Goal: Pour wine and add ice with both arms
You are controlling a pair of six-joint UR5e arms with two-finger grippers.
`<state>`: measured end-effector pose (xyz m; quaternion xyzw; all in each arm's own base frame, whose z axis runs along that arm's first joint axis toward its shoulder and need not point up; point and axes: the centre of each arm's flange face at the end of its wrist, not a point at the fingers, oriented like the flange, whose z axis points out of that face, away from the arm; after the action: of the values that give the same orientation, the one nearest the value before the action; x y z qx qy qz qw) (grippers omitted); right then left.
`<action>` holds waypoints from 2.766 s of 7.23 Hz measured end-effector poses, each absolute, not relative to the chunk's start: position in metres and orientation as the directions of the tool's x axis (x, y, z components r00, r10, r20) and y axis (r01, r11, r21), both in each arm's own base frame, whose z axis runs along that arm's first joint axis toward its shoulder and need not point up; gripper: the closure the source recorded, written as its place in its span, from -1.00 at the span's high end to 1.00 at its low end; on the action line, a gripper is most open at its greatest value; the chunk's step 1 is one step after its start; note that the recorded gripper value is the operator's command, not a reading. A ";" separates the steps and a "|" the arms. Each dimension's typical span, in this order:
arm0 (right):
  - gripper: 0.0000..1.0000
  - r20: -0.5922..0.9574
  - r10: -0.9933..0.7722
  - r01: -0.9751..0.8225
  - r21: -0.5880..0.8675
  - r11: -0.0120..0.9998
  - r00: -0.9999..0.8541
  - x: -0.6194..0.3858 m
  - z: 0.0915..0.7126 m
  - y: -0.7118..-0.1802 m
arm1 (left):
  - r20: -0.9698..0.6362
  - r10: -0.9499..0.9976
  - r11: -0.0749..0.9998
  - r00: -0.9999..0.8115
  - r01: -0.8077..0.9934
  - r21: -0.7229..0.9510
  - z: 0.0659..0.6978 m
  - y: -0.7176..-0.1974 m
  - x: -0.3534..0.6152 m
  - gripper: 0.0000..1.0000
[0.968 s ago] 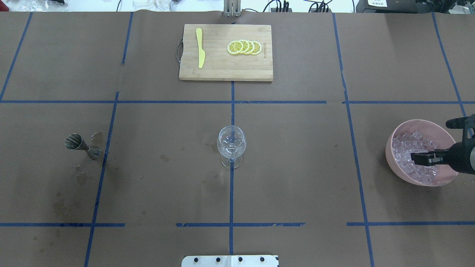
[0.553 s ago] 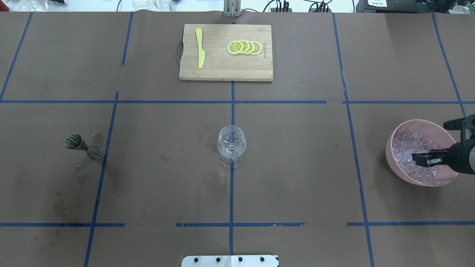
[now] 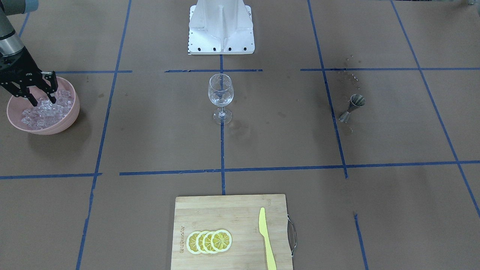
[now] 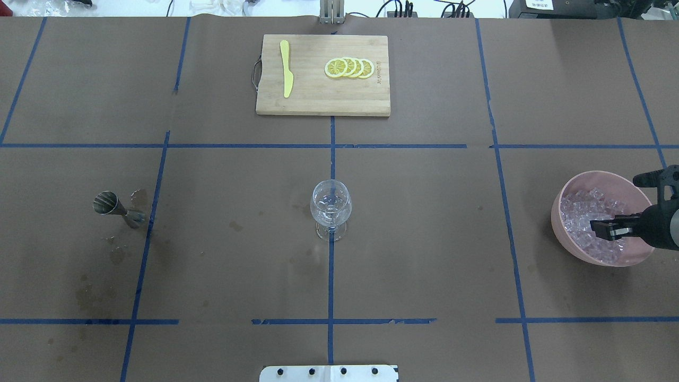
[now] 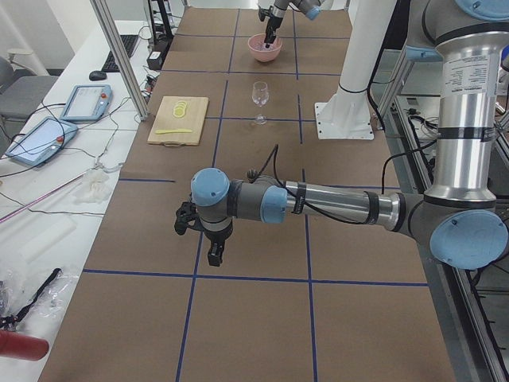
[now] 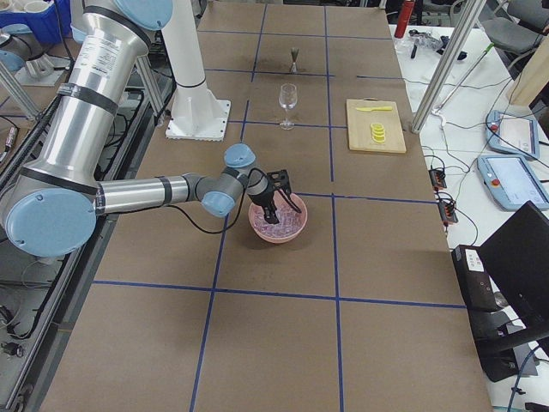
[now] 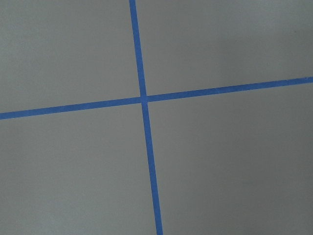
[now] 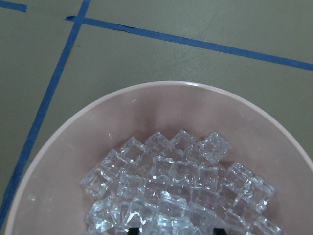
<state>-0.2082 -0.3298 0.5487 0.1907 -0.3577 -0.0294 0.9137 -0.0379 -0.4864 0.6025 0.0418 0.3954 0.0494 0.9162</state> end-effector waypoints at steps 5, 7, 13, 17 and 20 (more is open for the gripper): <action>-0.98 0.643 -0.194 -0.079 0.370 0.926 0.741 -0.210 0.548 -0.331 | -0.720 0.123 0.992 0.683 -0.058 0.114 0.604 -0.486 -0.038 1.00; -1.00 0.645 -0.193 -0.081 0.370 0.925 0.740 -0.209 0.547 -0.331 | -0.720 0.122 0.992 0.683 -0.058 0.113 0.604 -0.486 -0.038 1.00; -1.00 0.769 -0.185 -0.134 0.331 0.934 0.612 -0.175 0.442 -0.356 | -0.721 0.121 0.992 0.682 -0.056 0.113 0.602 -0.486 -0.037 1.00; -1.00 0.762 -0.125 -0.105 0.245 0.964 0.635 -0.249 0.206 -0.412 | -0.720 0.126 0.991 0.682 -0.056 0.121 0.598 -0.486 -0.037 1.00; -1.00 0.728 -0.065 -0.115 0.194 0.974 0.682 -0.351 0.089 -0.417 | -0.720 0.130 0.991 0.681 -0.056 0.125 0.596 -0.487 -0.037 1.00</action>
<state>-0.3508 -0.4174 0.0892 0.1127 -0.3984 0.0138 0.9101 -0.0374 -0.4870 0.5955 0.0463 0.3959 0.0507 0.9157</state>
